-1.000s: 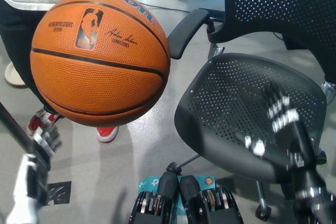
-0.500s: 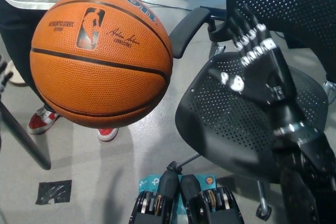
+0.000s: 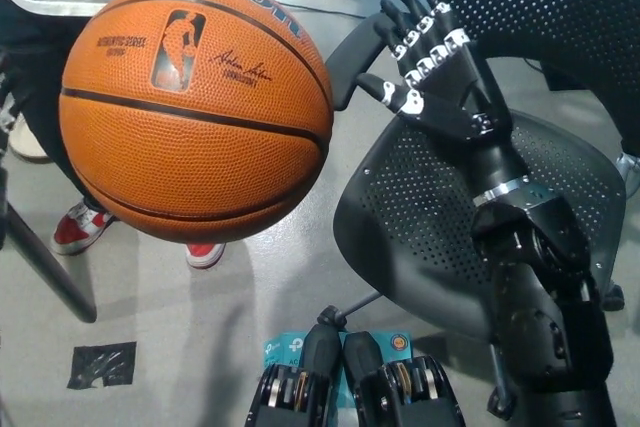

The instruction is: The robot grabs the basketball from a person using both hands and then drops it on the black chair in the front

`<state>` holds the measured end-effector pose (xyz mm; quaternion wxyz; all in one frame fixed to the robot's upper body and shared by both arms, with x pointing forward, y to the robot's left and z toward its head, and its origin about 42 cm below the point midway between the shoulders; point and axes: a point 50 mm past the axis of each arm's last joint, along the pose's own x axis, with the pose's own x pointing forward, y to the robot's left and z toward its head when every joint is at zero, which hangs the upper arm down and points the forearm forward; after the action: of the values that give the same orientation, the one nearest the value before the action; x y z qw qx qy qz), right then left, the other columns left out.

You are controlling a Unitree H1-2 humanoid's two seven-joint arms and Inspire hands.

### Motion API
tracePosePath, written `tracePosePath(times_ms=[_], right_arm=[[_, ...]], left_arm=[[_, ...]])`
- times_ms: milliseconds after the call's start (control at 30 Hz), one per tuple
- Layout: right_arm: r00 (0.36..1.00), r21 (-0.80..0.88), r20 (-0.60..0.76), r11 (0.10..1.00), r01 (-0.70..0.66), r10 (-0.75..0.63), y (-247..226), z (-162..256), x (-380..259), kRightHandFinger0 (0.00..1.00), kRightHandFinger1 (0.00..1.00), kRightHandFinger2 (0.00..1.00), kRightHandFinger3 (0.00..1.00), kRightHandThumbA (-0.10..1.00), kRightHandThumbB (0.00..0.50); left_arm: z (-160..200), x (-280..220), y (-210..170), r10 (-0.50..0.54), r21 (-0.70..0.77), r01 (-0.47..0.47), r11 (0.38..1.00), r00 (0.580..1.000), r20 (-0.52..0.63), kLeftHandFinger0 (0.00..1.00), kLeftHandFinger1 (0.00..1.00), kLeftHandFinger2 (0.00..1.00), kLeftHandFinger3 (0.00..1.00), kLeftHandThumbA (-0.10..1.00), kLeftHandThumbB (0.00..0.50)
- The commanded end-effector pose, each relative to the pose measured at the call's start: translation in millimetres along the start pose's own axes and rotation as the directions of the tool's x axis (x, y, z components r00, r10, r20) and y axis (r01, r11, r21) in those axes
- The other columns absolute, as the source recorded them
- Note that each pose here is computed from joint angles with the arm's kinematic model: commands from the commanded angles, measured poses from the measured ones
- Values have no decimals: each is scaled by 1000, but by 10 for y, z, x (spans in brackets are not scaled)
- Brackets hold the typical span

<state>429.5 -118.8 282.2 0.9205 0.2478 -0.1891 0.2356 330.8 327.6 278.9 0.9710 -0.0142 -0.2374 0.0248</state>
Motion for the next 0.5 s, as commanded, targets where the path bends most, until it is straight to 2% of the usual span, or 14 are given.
tracePosePath(times_ms=[0,233,467], right_arm=[[995,52,59,995,-87,84,205,115,206,1000,1000,1000,1000,1000,422],[994,110,58,989,-95,89,292,36,262,1000,1000,1000,1000,1000,426],[994,226,58,969,-98,87,327,-36,300,1000,1000,1000,1000,1000,439]], left_arm=[[142,115,-84,-30,-2,30,1000,998,47,1000,1000,1000,1000,1000,253],[108,132,-188,-55,2,55,999,997,45,1000,1000,1000,1000,1000,232],[33,136,-280,-54,53,52,997,998,30,1000,1000,1000,1000,1000,248]])
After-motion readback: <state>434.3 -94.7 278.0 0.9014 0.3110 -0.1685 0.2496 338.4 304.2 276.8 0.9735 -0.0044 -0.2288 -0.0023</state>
